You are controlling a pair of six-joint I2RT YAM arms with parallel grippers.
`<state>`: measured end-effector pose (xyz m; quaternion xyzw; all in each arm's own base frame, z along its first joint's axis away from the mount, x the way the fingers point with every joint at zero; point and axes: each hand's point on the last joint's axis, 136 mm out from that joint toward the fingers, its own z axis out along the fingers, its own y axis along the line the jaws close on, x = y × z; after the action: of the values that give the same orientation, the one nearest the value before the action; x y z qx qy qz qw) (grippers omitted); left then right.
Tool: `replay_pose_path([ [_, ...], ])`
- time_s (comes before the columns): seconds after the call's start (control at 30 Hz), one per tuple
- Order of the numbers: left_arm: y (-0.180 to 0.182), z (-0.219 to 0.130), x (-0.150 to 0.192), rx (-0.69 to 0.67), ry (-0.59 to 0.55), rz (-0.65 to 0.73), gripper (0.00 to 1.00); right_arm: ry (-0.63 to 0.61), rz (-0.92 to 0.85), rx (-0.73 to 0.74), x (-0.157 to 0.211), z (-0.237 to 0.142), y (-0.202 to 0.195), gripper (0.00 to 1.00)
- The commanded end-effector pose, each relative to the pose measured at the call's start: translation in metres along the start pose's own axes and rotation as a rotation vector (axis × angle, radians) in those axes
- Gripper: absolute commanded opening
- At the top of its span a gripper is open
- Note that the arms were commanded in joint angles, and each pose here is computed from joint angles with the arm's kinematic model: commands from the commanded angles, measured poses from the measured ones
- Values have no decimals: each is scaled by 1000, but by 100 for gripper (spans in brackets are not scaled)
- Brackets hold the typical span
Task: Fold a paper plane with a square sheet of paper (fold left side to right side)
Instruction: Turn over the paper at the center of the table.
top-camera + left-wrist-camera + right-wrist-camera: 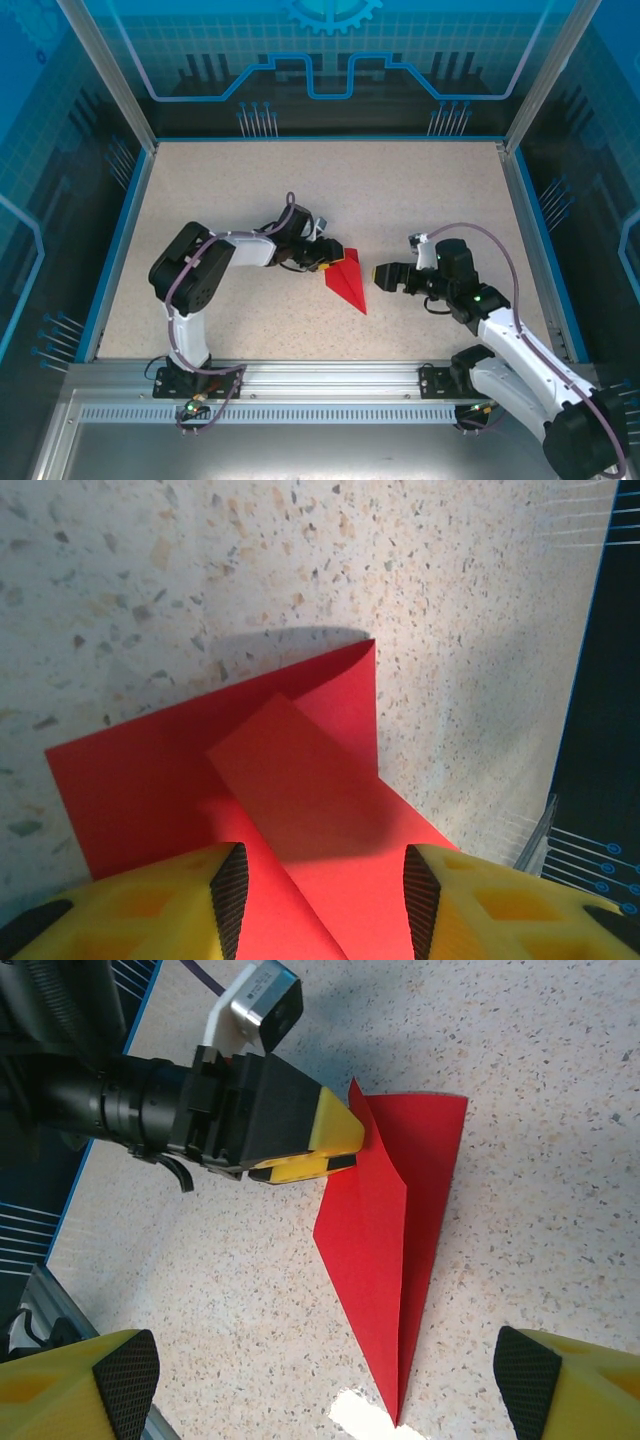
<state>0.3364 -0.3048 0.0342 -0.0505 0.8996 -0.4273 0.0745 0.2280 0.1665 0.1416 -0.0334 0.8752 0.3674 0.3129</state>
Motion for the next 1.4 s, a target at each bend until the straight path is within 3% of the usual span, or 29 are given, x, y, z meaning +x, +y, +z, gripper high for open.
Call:
replay_pose_path([
  [0.0,-8,9,-3,18,16,3,48,3,22,15,4,-5,-5,91],
  [0.2,-15,16,-6,39,26,15,41,13,38,2,9,-5,-6,99],
  [0.47,-52,-4,-18,105,-28,103,11,14,104,-102,7,-1,-3,99],
  [0.63,-91,-38,-25,163,-82,178,1,18,161,-156,-1,-1,-4,99],
  [0.8,-136,-88,-33,246,-157,230,0,-11,199,-286,-22,-5,5,99],
  [1.03,-197,-145,-33,392,-216,299,0,-56,116,-519,-53,-20,44,99],
  [1.37,-241,-169,-25,577,-180,299,0,-74,88,-596,-66,-13,73,99],
])
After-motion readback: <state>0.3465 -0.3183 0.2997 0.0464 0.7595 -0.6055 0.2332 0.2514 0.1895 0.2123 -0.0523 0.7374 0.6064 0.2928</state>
